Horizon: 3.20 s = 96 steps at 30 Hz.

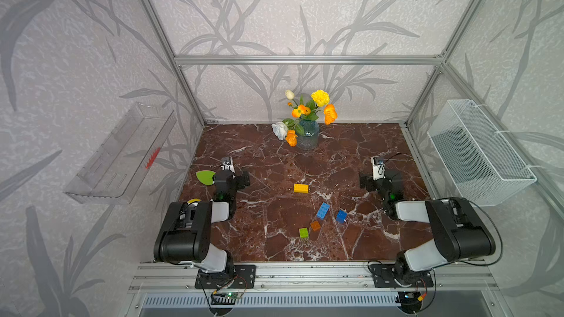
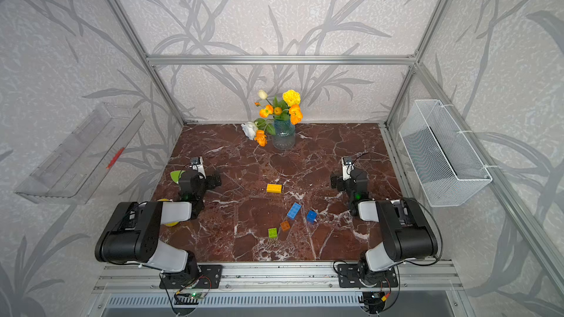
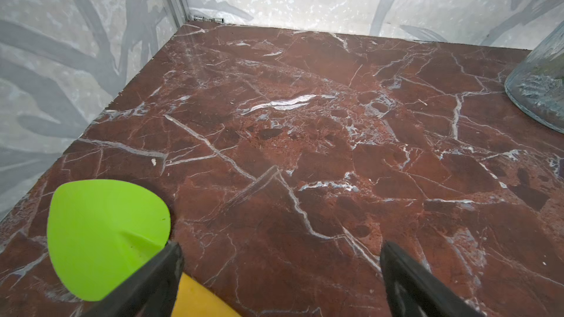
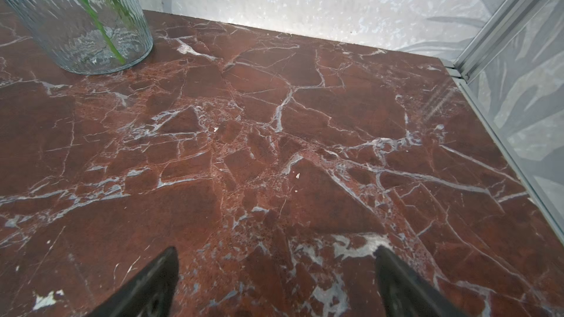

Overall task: Assemble the letter f with lego
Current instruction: Pick up the lego brick from the center of the board.

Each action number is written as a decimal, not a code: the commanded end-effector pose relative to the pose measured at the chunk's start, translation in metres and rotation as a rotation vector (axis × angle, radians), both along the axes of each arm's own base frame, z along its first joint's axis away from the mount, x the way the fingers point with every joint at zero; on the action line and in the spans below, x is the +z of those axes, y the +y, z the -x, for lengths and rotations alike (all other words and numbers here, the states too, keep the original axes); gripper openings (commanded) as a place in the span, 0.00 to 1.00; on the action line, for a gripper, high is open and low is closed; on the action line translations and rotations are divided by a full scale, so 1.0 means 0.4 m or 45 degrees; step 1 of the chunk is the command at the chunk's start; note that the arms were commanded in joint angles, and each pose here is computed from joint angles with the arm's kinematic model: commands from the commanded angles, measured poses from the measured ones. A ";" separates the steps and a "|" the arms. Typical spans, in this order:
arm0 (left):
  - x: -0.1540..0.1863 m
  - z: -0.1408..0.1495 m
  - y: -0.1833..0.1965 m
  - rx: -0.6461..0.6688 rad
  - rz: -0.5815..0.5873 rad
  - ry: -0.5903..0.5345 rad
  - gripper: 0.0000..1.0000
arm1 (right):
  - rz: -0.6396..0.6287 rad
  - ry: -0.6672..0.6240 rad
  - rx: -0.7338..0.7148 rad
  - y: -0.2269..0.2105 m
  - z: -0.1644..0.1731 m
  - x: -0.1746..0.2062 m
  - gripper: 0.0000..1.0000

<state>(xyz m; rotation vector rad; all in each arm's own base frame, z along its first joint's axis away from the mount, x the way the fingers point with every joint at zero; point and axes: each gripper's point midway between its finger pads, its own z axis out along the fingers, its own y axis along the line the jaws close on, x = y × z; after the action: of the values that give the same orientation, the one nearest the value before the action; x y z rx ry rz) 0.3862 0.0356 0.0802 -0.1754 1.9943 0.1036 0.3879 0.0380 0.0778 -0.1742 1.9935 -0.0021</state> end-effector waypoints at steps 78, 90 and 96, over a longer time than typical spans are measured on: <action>0.382 0.316 -0.484 -0.988 0.379 -0.270 0.99 | -0.031 0.873 0.358 0.347 0.517 -0.016 0.57; 0.382 0.315 -0.490 -0.997 0.377 -0.245 1.00 | 0.041 0.890 0.335 0.352 0.495 -0.038 0.65; 0.388 0.315 -0.491 -1.002 0.373 -0.243 0.99 | 0.106 0.900 0.307 0.356 0.472 -0.045 0.68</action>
<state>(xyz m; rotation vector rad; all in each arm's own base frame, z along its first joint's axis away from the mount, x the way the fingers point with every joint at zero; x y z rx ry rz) 0.2618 -0.1568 0.2195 0.3877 1.7871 -0.6659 0.1903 0.1776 0.0515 -0.5284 2.6876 0.1856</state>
